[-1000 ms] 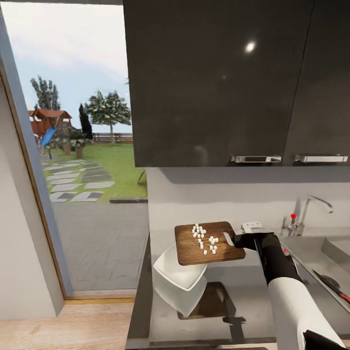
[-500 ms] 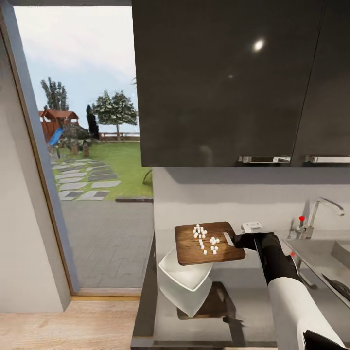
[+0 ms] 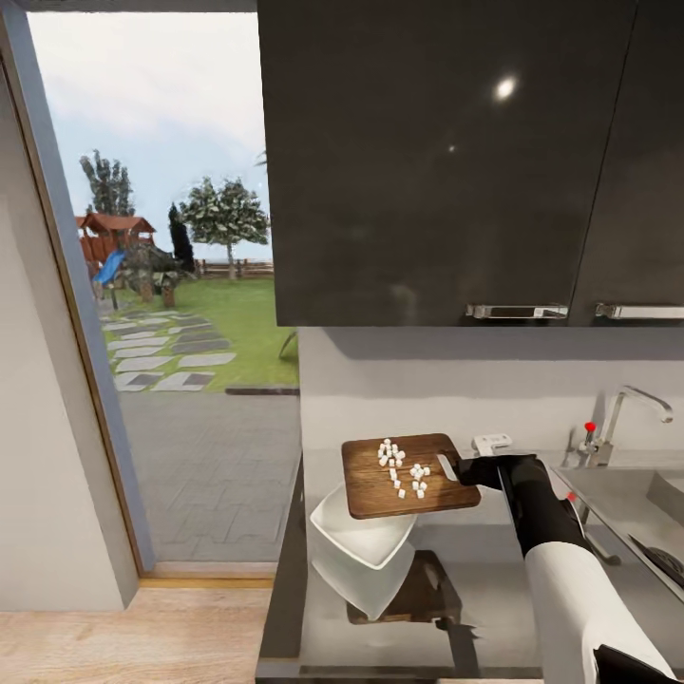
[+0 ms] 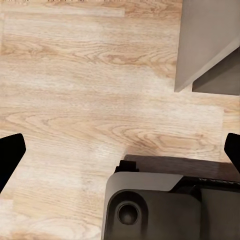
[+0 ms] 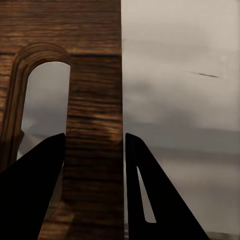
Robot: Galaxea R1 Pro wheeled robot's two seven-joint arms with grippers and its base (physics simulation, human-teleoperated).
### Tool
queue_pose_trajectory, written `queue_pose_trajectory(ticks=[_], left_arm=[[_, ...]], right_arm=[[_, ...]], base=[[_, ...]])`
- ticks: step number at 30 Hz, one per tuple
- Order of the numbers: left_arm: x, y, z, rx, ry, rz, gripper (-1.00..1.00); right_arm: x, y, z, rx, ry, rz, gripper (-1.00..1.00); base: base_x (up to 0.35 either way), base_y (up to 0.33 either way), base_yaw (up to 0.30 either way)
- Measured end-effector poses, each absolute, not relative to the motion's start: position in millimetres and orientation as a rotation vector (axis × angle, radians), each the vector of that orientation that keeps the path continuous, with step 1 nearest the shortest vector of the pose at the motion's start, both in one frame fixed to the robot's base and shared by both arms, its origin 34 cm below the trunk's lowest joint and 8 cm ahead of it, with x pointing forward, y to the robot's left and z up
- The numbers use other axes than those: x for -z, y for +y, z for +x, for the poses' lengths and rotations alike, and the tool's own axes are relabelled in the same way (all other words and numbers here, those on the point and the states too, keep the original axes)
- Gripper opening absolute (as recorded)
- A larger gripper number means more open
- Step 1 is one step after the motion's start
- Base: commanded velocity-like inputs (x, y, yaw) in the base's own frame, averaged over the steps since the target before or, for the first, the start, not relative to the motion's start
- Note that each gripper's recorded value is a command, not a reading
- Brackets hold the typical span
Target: In the kitchen, take the Vidalia onion out of the sink, dice it on the chopping board with the paring knife, put the diced onion into the bowl on the countertop, then place both the paring knife and the chopping board into the sink.
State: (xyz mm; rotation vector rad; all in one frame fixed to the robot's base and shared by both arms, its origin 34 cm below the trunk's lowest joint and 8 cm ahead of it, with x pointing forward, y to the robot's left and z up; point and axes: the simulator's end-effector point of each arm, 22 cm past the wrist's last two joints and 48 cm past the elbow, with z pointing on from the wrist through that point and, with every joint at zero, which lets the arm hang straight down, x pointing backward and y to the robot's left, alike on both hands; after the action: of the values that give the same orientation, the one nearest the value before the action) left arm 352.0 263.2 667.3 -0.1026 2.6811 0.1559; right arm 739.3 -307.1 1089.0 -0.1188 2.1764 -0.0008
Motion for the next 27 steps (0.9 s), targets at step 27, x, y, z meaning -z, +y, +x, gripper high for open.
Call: queue_pose_trajectory(ticks=[27], left_arm=[[-667, 262, 352, -0.154, 2.681, -0.102, 1.0]], right_arm=[[-1087, -327, 735, 0.139, 2.202, -0.17, -1.0]], base=[[0.0, 0.0, 0.0]])
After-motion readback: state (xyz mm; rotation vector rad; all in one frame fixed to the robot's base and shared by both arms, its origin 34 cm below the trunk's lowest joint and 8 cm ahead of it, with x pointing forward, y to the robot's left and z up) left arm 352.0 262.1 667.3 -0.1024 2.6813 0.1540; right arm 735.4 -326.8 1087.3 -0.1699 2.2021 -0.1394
